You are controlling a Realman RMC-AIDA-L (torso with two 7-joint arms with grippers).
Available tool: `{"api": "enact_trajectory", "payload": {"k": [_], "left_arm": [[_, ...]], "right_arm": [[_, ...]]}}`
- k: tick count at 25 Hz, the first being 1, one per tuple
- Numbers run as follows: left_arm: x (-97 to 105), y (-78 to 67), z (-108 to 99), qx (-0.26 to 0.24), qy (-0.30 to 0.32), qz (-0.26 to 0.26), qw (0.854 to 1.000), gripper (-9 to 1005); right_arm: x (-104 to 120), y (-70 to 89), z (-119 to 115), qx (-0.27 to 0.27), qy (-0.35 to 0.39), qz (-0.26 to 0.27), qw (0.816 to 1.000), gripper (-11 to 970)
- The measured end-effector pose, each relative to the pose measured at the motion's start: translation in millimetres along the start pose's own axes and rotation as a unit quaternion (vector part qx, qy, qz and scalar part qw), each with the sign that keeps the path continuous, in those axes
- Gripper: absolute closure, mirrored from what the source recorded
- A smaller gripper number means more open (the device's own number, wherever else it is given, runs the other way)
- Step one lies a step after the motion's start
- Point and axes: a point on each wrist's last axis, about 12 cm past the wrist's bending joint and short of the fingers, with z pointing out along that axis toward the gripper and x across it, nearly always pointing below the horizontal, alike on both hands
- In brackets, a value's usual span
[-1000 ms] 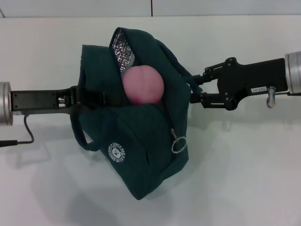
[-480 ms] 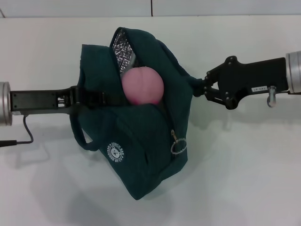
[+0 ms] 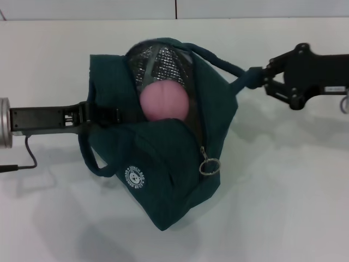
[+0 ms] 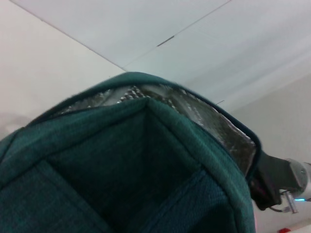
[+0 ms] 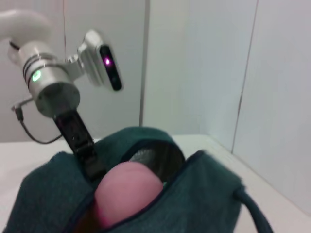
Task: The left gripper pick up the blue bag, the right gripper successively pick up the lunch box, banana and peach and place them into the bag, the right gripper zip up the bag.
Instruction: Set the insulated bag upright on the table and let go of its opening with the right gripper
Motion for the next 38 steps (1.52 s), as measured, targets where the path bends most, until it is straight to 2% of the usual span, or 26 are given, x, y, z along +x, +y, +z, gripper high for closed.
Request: {"api": "enact_trajectory", "payload": {"k": [8,15,21,26,38], "left_arm": [[-1,0.2,-1,-0.002,0.001,-0.001,1.000,954],[-9,-3.8,8,0.005,0.016,0.012,1.000,954],[-10,-0.9,21,0.008,0.043,0.006,0.999,954],[-8,0.8,23,0.009,0.046,0.010,0.999,954],[0,4.9,21,0.011,0.042,0.007,0.999,954]], "right_arm": [[2,7.3,-32,0.002,-0.039,0.017,0.999,867],[-1,17.8,-46,-0.003,-0.053,0.005,0.999,839],[-1,26.2,-41,-0.040,-0.059,0.004,0.997,816],[-1,28.8,-35,-0.054,-0.053,0.006,0.997,796],[9,29.2,-41,-0.040,-0.056,0.029,0.997,749]]}}
